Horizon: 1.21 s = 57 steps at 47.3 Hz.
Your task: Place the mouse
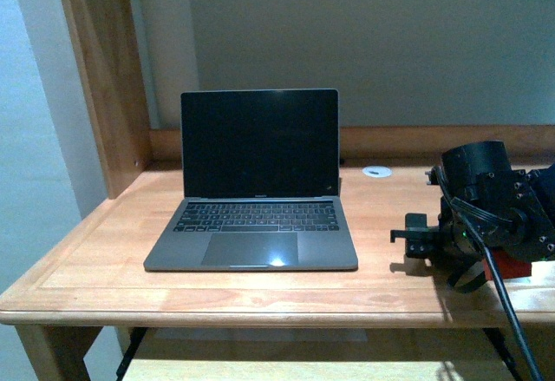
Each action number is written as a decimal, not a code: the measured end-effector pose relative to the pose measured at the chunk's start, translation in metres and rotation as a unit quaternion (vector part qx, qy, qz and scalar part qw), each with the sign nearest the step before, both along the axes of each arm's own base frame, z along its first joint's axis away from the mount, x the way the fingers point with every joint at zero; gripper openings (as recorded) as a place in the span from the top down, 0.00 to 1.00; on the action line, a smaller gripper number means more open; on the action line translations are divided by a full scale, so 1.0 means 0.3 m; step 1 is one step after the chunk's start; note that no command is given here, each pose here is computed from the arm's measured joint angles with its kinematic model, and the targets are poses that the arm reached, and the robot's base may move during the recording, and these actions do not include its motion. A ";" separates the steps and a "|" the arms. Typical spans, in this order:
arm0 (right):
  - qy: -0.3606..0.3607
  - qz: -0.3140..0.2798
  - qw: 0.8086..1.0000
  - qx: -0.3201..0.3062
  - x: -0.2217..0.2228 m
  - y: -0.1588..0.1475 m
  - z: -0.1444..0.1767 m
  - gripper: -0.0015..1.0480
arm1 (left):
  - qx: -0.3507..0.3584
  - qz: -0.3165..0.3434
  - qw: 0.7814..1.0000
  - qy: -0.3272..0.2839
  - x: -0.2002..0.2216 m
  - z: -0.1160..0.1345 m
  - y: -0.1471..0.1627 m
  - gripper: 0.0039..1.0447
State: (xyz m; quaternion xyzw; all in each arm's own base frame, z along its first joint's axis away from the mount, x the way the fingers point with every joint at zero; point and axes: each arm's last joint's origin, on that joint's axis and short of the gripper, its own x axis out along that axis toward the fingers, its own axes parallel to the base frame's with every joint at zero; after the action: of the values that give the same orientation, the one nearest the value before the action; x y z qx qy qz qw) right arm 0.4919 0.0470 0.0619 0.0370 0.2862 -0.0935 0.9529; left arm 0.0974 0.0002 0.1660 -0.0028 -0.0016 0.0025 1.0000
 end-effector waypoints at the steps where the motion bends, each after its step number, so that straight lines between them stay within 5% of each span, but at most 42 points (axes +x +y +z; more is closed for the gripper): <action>1: 0.000 0.000 1.000 0.000 0.001 0.001 0.001 0.29 | 0.000 0.000 1.000 0.000 0.000 0.000 0.000 0.06; 10: -0.022 0.004 1.000 0.011 0.002 0.009 0.016 0.05 | 0.000 0.000 1.000 0.000 0.000 0.000 0.000 0.06; 13: -0.035 0.006 0.999 0.014 -0.018 0.017 0.037 0.07 | 0.000 0.000 1.000 0.000 0.000 0.000 0.000 0.06; 22: -0.212 0.047 0.975 0.047 -0.153 0.070 0.346 0.06 | 0.000 0.000 1.000 0.000 0.000 0.000 0.000 0.06; 25: -0.287 0.081 0.954 0.026 -0.188 0.057 0.375 0.19 | 0.000 0.000 1.000 0.000 0.000 0.000 0.000 0.06; 30: -0.275 0.090 0.957 -0.021 -0.379 -0.017 0.305 0.45 | 0.000 0.000 1.000 0.000 0.000 0.000 0.000 0.06; 35: -0.306 0.085 0.948 -0.033 -0.536 -0.069 0.368 0.71 | 0.000 0.000 1.000 0.000 0.000 0.000 0.000 0.06; 41: -0.296 0.095 0.950 -0.032 -0.643 -0.079 0.353 0.92 | 0.000 0.000 1.000 0.000 0.000 0.000 0.000 0.06; 44: -0.282 0.097 0.954 -0.035 -0.682 -0.087 0.331 0.98 | 0.000 0.000 1.000 0.000 0.000 0.000 0.000 0.06; 57: -0.285 0.102 0.952 -0.033 -0.870 -0.140 0.340 0.98 | 0.000 0.000 1.000 0.000 0.000 0.000 0.000 0.06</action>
State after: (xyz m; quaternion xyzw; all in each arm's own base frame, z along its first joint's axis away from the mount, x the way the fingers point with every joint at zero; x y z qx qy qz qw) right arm 0.2309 0.0049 0.1638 0.0010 0.0016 0.0093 1.0000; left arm 0.0974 0.0003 0.1660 -0.0028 -0.0016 0.0029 1.0000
